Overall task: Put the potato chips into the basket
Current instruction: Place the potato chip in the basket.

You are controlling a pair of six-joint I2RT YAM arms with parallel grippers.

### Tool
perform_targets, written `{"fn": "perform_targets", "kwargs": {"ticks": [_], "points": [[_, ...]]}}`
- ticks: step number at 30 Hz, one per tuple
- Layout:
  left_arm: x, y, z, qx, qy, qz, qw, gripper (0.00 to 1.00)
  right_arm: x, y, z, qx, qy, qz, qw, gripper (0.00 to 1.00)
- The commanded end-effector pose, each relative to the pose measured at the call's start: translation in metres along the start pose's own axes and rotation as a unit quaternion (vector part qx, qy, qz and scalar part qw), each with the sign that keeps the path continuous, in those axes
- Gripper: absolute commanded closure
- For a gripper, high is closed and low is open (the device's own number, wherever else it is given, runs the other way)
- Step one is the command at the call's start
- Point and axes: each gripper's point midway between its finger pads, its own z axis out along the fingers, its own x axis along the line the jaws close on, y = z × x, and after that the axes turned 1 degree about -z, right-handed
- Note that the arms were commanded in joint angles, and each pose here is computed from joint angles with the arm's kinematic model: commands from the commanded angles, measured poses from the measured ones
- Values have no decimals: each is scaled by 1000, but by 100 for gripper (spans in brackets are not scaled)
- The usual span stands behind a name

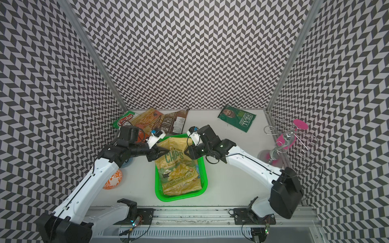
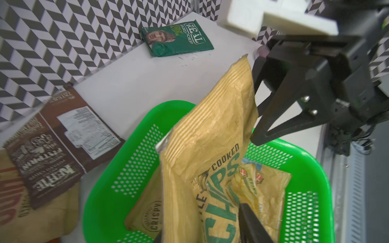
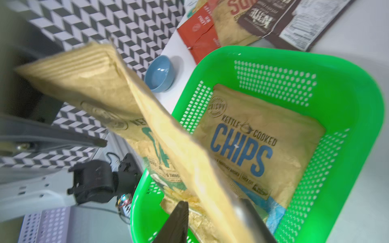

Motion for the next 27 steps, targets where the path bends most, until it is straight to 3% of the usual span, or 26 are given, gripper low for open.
{"fn": "perform_targets", "kwargs": {"ticks": [1, 5, 8, 13, 19, 27], "points": [[30, 19, -1, -32, 54, 19, 998, 36, -21, 25, -6, -36, -65, 0, 997, 44], [56, 32, -8, -49, 87, 12, 995, 15, -39, 46, -21, -70, -118, 11, 991, 35], [65, 44, -16, -60, 99, 15, 993, 12, -39, 59, -35, -101, -130, 10, 986, 31], [65, 60, -29, -81, 100, 15, 992, 9, 4, 66, -29, -114, -11, -16, 993, 28], [80, 58, -47, -95, 126, -25, 987, 1, 59, 48, 21, -75, 97, -29, 992, 25], [101, 3, -58, -89, 155, -75, 981, 1, 77, 36, 107, -11, 130, -24, 991, 24]]}}
